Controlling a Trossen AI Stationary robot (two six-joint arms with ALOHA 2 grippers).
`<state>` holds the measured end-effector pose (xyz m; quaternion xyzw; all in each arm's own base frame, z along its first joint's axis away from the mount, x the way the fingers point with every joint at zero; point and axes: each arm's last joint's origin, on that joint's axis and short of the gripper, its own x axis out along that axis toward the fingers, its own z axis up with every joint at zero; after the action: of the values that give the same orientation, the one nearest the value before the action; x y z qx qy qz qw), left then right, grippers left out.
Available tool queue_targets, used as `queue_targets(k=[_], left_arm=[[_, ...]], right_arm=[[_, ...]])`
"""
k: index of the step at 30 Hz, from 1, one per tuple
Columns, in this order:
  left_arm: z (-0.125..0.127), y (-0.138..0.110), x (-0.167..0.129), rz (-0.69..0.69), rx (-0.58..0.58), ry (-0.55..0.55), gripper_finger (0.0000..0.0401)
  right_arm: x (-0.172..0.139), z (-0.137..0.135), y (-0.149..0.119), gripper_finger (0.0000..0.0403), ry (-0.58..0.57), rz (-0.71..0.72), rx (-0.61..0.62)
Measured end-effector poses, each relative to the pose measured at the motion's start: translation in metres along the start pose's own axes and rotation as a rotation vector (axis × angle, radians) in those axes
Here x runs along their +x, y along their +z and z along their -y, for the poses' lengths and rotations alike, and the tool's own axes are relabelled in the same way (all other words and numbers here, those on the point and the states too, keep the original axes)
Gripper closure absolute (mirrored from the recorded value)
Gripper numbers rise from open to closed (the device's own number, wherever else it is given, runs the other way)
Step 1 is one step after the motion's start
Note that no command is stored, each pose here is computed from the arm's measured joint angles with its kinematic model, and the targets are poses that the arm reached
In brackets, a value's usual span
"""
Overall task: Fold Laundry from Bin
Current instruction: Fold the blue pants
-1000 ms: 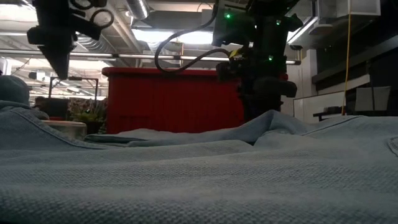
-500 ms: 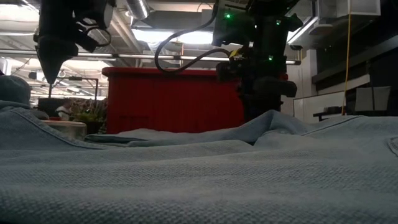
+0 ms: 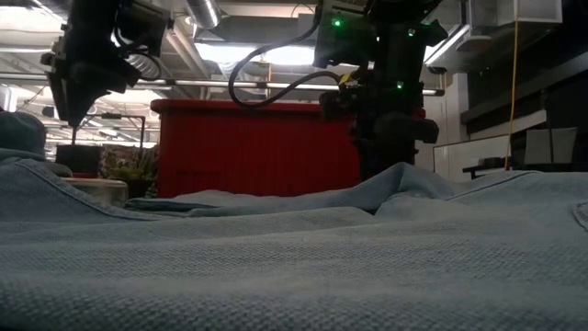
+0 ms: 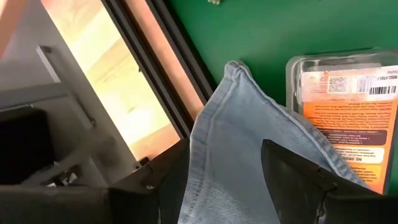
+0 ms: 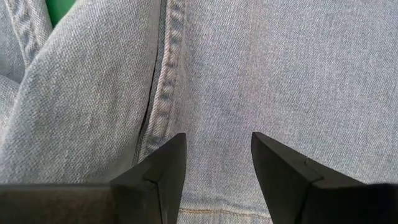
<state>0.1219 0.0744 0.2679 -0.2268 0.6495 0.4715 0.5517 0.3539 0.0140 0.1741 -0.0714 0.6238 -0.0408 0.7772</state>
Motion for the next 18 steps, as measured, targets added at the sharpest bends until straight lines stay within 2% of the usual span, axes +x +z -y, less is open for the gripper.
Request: queue_targets(k=[14, 18], left_arm=[[-0.013, 0.006, 0.006, -0.048, -0.068, -0.008, 0.0207], [-0.015, 0.006, 0.014, -0.099, -0.095, -0.023, 0.0207]], right_arm=[[0.000, 0.000, 0.000, 0.0221, 0.000, 0.001, -0.026], [0.000, 0.000, 0.000, 0.0221, -0.001, 0.001, -0.028]])
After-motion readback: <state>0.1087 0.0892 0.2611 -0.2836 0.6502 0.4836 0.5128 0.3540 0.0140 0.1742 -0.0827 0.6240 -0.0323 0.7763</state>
